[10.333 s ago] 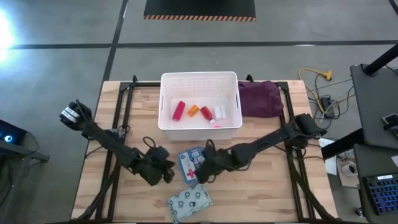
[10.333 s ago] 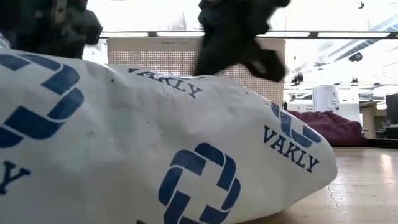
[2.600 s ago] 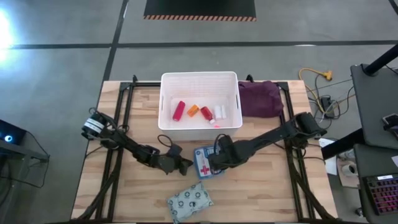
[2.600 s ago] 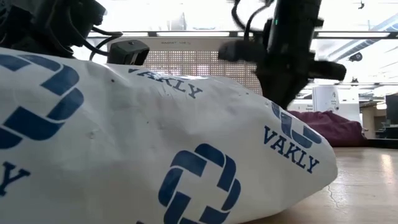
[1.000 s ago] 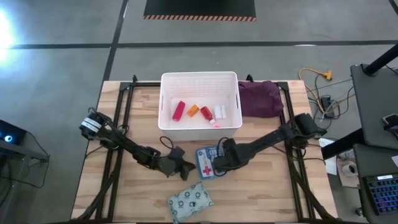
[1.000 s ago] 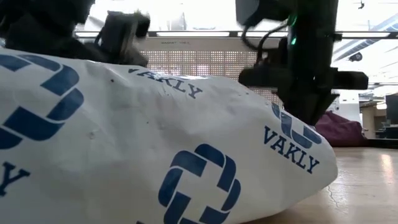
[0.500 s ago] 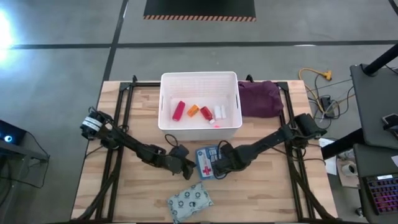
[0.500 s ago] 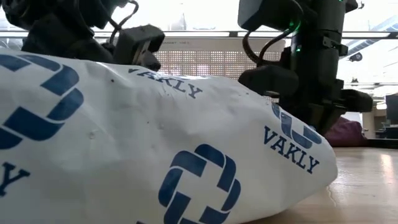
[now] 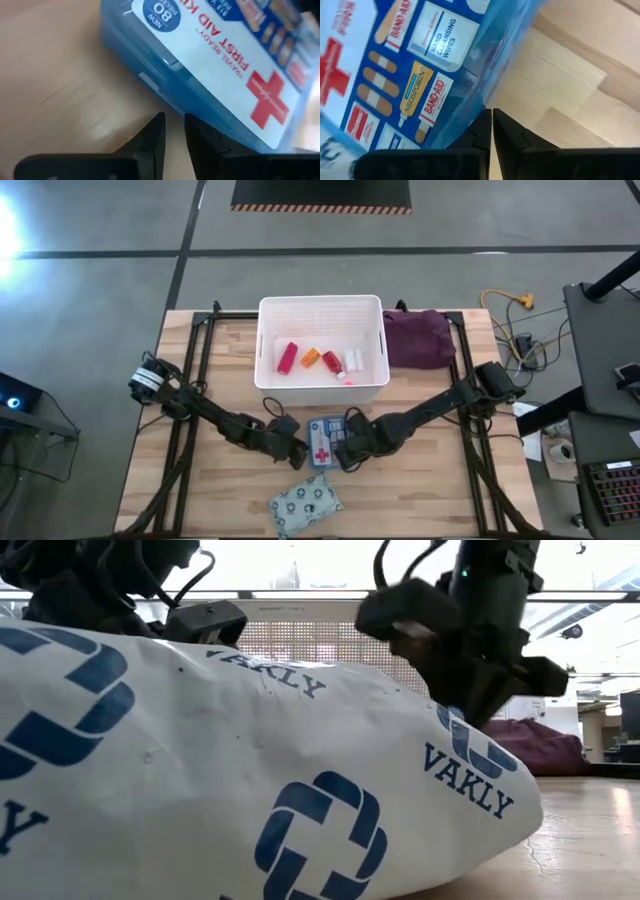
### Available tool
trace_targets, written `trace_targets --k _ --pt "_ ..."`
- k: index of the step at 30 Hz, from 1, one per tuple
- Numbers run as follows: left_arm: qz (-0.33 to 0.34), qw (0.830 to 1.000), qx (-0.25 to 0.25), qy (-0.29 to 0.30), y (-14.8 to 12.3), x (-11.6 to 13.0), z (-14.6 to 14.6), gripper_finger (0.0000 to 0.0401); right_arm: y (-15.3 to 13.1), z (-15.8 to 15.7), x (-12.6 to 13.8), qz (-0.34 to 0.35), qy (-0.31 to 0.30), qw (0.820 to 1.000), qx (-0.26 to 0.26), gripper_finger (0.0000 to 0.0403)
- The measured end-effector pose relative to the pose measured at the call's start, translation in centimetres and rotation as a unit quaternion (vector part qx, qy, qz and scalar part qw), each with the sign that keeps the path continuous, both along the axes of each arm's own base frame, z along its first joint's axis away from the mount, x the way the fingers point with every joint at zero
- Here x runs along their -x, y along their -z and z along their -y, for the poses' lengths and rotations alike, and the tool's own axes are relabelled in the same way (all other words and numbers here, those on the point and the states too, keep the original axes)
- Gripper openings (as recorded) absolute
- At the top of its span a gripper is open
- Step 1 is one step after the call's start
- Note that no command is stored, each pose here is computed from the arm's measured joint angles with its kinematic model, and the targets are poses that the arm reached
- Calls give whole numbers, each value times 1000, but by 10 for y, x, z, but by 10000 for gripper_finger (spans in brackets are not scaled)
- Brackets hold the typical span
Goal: Pick & place medical supplies in basket/bin
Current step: Put the blue first aid kit into the white bin
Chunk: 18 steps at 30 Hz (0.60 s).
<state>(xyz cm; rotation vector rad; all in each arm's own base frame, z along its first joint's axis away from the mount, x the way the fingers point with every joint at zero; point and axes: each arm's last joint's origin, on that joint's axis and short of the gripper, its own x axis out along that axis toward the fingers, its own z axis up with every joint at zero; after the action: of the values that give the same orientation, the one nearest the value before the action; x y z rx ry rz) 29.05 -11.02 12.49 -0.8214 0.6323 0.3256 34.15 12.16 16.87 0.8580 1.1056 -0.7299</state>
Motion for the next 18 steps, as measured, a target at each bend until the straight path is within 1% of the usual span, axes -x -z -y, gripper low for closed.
trace_targets --k 3,7,10,14,16,18 --pt "-17 1000 -6 1 3 3 -1 58 -13 -2 -7 23 -13 1000 4 13" --pt "-19 1000 -3 -2 4 4 -2 57 -35 -5 -14 40 -28 999 9 13" --pt "-19 1000 -3 -2 5 4 -2 57 -56 -6 -19 58 -37 997 29 13" --pt "-10 1000 2 -3 4 3 -1 58 -89 -5 -32 128 -31 989 72 13" --pt "0 1000 5 -7 2 1 -1 58 -94 -2 -36 138 -25 986 90 13" --pt "10 1000 8 -8 -1 -1 -1 58 -95 1 -39 141 -20 985 96 13"
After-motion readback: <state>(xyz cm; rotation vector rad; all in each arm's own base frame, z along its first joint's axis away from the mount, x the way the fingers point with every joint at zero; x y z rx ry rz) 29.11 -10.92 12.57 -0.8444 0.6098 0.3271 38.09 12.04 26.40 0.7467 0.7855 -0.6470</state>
